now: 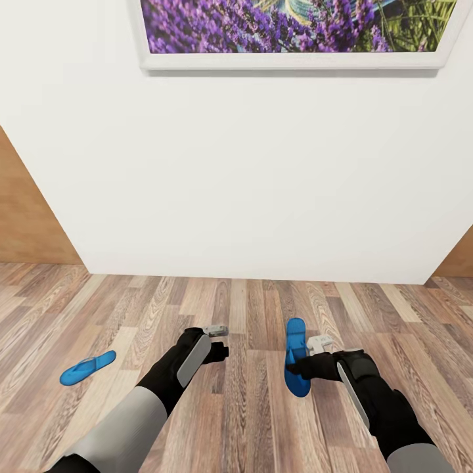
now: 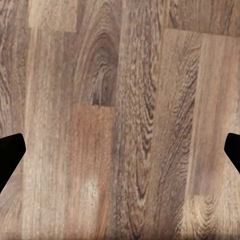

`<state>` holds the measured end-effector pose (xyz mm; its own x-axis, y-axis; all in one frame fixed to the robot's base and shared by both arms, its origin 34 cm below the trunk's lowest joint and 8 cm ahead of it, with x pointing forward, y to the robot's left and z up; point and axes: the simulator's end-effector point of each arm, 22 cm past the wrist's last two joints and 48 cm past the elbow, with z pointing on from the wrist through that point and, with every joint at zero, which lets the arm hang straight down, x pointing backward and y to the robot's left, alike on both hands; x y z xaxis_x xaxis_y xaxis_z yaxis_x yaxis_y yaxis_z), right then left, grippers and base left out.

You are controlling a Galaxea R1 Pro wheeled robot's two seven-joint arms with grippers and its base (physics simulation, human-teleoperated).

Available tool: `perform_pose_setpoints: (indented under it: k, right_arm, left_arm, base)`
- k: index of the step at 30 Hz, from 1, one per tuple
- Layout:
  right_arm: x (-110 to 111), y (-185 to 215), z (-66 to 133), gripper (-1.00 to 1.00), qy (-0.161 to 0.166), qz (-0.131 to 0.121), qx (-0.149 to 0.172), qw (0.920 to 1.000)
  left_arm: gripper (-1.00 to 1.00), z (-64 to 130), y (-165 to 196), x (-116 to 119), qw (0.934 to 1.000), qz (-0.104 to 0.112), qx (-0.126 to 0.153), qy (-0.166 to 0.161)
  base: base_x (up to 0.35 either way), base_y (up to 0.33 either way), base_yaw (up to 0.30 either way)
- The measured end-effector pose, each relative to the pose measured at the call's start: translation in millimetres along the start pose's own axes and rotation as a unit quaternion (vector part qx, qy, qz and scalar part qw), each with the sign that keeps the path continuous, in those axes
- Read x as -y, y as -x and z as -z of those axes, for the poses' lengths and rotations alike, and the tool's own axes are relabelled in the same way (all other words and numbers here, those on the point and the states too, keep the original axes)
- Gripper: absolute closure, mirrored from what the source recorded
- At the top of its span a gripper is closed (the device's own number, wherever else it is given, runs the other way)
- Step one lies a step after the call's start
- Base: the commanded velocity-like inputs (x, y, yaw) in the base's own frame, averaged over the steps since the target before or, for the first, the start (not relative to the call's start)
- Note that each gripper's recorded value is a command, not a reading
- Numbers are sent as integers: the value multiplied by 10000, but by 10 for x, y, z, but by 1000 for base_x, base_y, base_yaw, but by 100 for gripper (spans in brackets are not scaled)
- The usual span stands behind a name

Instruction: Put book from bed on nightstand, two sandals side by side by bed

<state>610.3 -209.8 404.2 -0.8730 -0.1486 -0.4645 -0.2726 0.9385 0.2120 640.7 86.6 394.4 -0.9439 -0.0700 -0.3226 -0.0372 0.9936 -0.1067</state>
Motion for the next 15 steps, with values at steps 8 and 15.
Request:
perform_pose_setpoints:
  k: [8, 15]
  right_arm:
    - [-2, 0, 1, 100, 2, -1, 0, 10000]
    - [-2, 0, 1, 100, 3, -1, 2, 10000]
  left_arm:
    - [-100, 1, -1, 0, 10000, 0, -1, 0]
    - [-100, 2, -1, 0, 10000, -2, -1, 0]
  base:
    - [65, 0, 0]
    - [123, 0, 0]
